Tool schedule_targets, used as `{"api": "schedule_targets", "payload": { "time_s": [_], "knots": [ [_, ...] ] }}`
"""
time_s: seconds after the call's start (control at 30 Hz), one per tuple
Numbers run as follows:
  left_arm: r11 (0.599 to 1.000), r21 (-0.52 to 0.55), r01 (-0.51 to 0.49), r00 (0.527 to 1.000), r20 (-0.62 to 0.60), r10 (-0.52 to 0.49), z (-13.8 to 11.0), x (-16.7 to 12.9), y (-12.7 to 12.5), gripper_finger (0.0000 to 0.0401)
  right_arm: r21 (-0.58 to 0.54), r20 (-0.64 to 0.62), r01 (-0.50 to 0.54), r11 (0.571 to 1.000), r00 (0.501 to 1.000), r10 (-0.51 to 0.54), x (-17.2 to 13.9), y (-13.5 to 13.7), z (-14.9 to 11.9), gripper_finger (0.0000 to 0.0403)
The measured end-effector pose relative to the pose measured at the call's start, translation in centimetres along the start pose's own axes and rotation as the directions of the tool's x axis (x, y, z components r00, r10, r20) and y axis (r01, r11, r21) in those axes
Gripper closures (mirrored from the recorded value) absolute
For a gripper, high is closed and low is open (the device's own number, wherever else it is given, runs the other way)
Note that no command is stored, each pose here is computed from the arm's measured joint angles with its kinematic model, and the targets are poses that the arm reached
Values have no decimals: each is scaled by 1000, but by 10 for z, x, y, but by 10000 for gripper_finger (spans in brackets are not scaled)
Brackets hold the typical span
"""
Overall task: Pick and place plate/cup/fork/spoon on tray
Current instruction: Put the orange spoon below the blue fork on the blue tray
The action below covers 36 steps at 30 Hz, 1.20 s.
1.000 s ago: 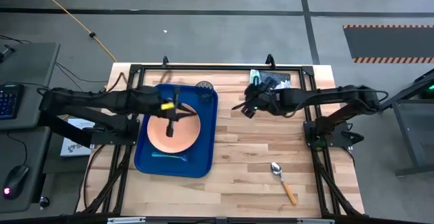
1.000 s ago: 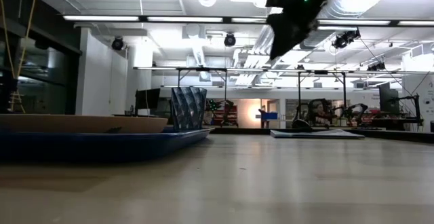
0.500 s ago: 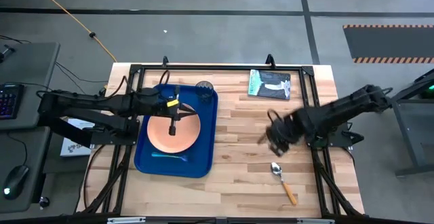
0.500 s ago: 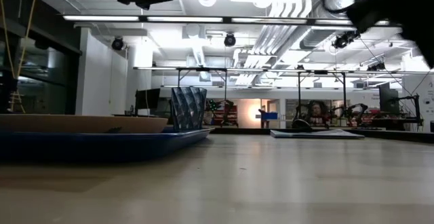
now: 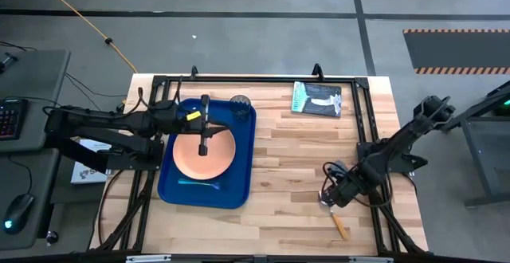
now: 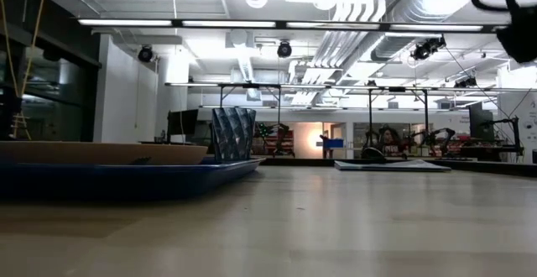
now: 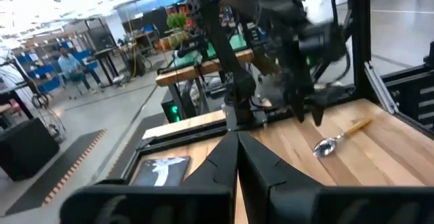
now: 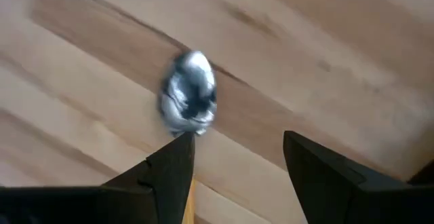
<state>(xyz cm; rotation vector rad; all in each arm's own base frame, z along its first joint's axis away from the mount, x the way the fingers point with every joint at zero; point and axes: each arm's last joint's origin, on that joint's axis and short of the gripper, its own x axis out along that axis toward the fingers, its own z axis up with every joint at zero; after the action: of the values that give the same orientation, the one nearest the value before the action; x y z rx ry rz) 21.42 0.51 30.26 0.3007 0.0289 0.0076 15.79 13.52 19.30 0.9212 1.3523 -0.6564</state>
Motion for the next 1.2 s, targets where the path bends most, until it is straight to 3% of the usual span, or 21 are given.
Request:
{"api": "schedule_targets", "payload": {
  "time_s": [0.07, 0.17, 0.33, 0.73, 1.07, 1.2],
  "knots": [
    [1000, -2, 1, 1000, -4, -1, 0, 0, 0, 401, 13, -50, -20, 1000, 999, 21, 12, -4, -3, 187],
    [1000, -2, 2, 1000, -7, -2, -1, 0, 0, 401, 4, -88, -129, 992, 988, 129, 27, -3, -6, 187],
    [1000, 22, 2, 1000, -7, -2, -1, 0, 0, 401, -9, -74, -279, 960, 958, 278, 35, 3, -10, 187],
    [1000, 15, 4, 1000, -11, -4, -1, 0, 0, 401, 28, -146, -144, 989, 978, 147, 59, 3, -19, 187],
    [1000, 16, 3, 1000, -11, -3, -1, 0, 0, 401, 56, -107, -121, 991, 986, 127, 65, 5, -17, 188],
    [1000, 16, 3, 1000, -11, -3, -1, 0, 0, 401, 98, -99, -101, 990, 989, 110, 66, 3, -16, 208]
  ]
}}
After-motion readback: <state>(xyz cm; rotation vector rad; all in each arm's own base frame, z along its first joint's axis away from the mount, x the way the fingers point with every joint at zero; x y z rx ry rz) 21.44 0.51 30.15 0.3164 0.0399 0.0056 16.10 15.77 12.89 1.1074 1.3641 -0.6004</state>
